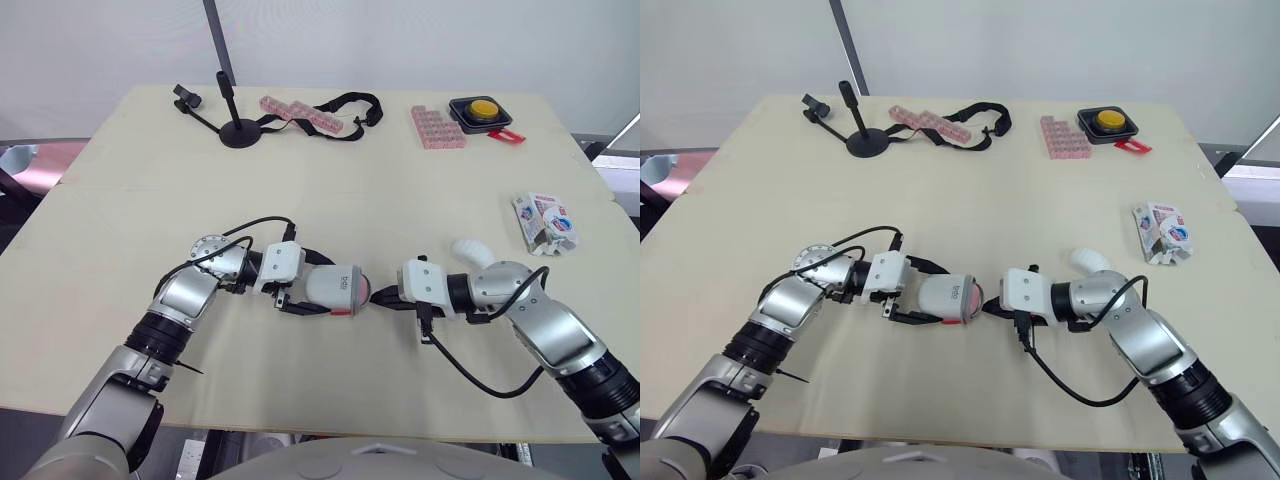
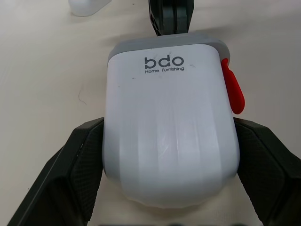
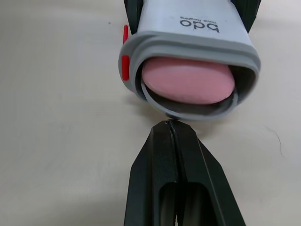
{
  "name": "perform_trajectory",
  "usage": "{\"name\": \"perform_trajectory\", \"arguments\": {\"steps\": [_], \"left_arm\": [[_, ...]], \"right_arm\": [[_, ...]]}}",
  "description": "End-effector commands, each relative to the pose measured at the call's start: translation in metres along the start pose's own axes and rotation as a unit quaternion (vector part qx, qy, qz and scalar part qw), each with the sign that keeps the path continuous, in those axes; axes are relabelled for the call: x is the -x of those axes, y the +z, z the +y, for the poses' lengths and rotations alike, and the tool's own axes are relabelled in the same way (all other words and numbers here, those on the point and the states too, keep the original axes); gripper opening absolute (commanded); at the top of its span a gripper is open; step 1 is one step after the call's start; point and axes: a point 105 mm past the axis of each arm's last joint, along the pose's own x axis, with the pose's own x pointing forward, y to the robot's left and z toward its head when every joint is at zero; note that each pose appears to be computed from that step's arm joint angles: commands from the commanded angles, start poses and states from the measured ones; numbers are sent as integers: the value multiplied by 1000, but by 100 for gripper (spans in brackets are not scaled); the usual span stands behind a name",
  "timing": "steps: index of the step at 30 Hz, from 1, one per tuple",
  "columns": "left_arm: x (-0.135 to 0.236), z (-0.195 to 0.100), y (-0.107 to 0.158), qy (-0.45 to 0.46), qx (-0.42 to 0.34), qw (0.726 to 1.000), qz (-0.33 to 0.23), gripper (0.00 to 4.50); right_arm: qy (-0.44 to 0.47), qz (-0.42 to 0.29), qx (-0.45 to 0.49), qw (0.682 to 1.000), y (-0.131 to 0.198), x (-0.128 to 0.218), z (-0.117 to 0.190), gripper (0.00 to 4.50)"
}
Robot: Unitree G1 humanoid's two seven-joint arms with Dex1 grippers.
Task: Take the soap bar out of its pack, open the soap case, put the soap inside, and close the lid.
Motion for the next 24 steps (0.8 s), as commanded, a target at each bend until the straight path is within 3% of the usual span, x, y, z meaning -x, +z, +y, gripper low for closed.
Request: {"name": "perform_trajectory", "arguments": {"steps": [1,14,24], "left_arm": [[0,4,8,4,-20,1000,-8,348],[1,4,5,10,-18,1000,-5,348],[8,10,6,31,-31,999,-7,348]], "right_arm": [[-1,-6,28,1000,9,-2,-5,2],[1,11,42,999,6,0,-6,2],[-56,-8,-90,994,-20,53,-4,2]]}}
